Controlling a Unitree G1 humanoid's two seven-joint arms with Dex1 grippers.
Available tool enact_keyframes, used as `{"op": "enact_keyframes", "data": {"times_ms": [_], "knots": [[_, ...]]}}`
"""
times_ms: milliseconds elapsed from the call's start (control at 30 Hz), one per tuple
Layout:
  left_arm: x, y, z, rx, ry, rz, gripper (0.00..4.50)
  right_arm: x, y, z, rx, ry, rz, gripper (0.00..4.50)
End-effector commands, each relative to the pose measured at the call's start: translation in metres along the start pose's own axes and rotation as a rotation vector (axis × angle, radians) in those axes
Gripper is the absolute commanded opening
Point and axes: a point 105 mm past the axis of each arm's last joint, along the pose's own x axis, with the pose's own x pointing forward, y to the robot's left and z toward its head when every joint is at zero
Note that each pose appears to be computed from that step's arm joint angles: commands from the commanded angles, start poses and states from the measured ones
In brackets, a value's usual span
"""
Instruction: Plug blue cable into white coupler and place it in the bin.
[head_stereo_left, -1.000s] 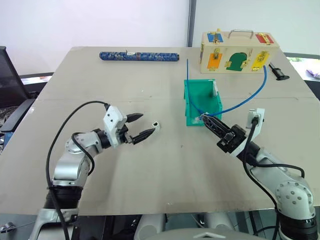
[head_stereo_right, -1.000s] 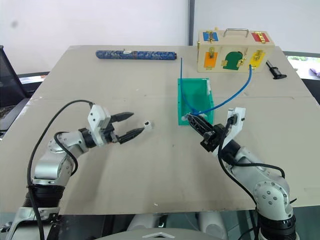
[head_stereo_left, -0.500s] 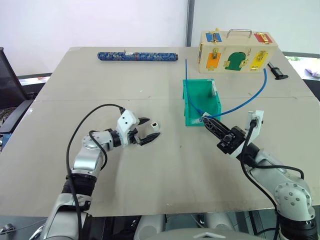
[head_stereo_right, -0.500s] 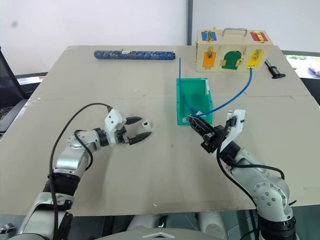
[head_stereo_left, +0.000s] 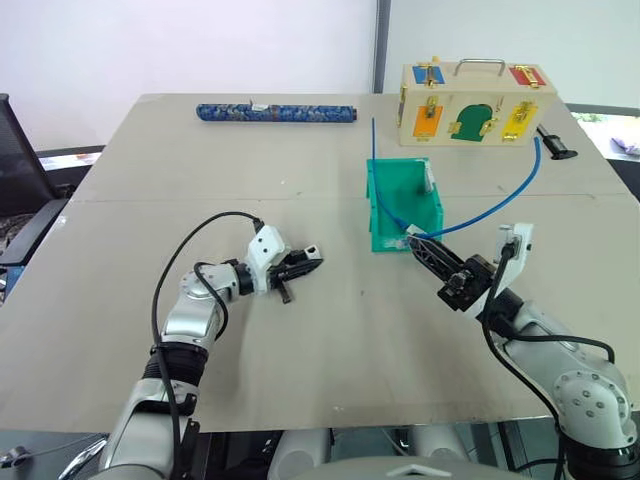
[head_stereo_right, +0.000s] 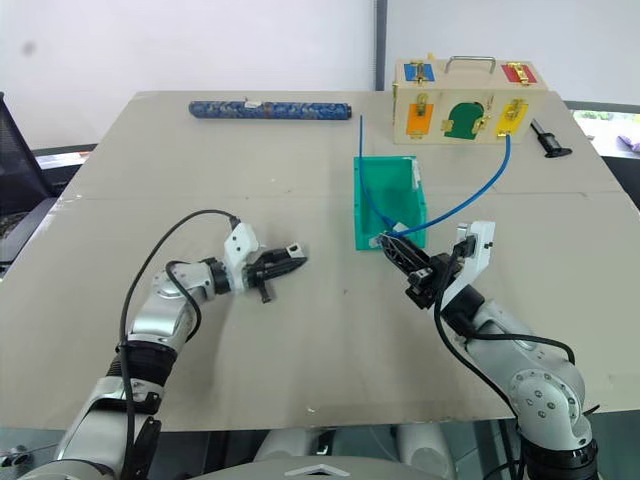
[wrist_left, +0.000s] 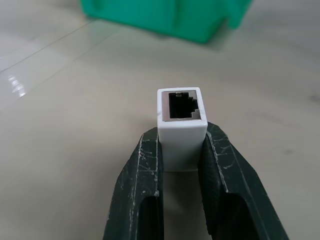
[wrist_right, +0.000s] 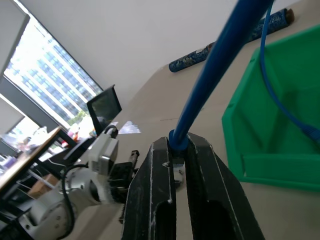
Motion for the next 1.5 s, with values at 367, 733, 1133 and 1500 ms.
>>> {"op": "enact_keyframes", "data": {"times_ms": [367,733,1133,1500], "knots": [[0.06,-0.047,0.029,0.145,0.014,-0.295,0.35,0.008,-0.009,-0.008,-0.523,0.311,0.226,0.0],[0.065,-0.046,0.02,0.212,0.074,-0.353,0.35,0.045,-0.005,-0.02,-0.69,0.443,0.463,0.0],[0.065,-0.049,0.018,0.207,0.073,-0.354,0.35,0.054,-0.013,-0.042,-0.714,0.577,0.577,0.0],[0.067,-0.049,0.018,0.199,0.071,-0.351,0.35,0.049,-0.029,-0.045,-0.742,0.689,0.595,0.0]]}}
